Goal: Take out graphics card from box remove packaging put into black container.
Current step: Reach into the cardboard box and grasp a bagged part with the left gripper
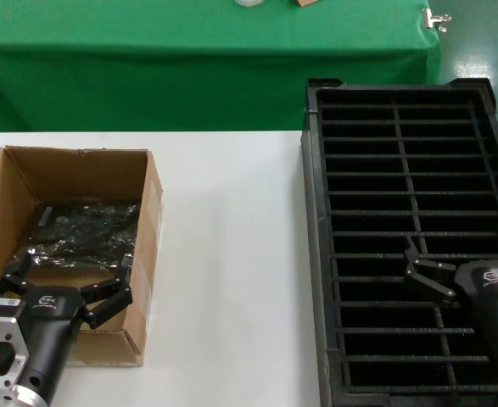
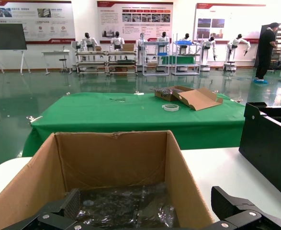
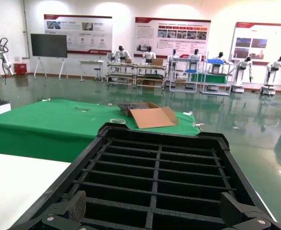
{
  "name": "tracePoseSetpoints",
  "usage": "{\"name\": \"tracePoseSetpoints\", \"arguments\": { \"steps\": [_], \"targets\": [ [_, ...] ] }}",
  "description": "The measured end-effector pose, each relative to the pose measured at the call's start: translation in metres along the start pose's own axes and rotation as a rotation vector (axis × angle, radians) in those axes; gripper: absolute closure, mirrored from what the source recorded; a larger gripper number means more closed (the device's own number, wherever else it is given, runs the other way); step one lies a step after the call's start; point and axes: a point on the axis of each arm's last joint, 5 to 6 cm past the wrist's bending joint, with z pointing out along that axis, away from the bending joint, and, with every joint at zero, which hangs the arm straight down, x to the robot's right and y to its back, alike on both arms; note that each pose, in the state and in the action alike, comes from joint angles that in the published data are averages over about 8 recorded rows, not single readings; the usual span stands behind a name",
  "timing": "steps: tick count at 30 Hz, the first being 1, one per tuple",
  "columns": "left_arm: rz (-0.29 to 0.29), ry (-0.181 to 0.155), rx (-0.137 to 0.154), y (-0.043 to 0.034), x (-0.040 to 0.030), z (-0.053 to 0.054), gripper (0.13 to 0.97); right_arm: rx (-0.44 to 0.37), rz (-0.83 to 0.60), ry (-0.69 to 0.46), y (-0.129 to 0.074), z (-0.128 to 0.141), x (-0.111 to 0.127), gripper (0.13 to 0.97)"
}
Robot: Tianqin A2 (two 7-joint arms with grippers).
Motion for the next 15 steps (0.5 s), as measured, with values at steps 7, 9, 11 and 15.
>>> {"name": "tracePoseSetpoints", "arguments": {
  "steps": [7, 9, 11, 15],
  "targets": [
    [0.000, 0.000, 0.000, 0.0000, 0.0000, 0.0000, 0.132, 0.000, 0.000, 0.000, 0.0000, 0.0000, 0.0000, 0.130],
    [0.000, 0.000, 0.000, 0.0000, 0.0000, 0.0000, 0.132, 0.000, 0.000, 0.000, 0.0000, 0.0000, 0.0000, 0.130],
    [0.000, 0.000, 0.000, -0.0001, -0.0001, 0.0001, 0.132, 0.000, 0.000, 0.000, 0.0000, 0.0000, 0.0000, 0.130],
    [0.024, 0.003, 0.008, -0.0031, -0.0039, 0.0029, 0.132, 0.000, 0.000, 0.000, 0.0000, 0.0000, 0.0000, 0.130]
  ]
}}
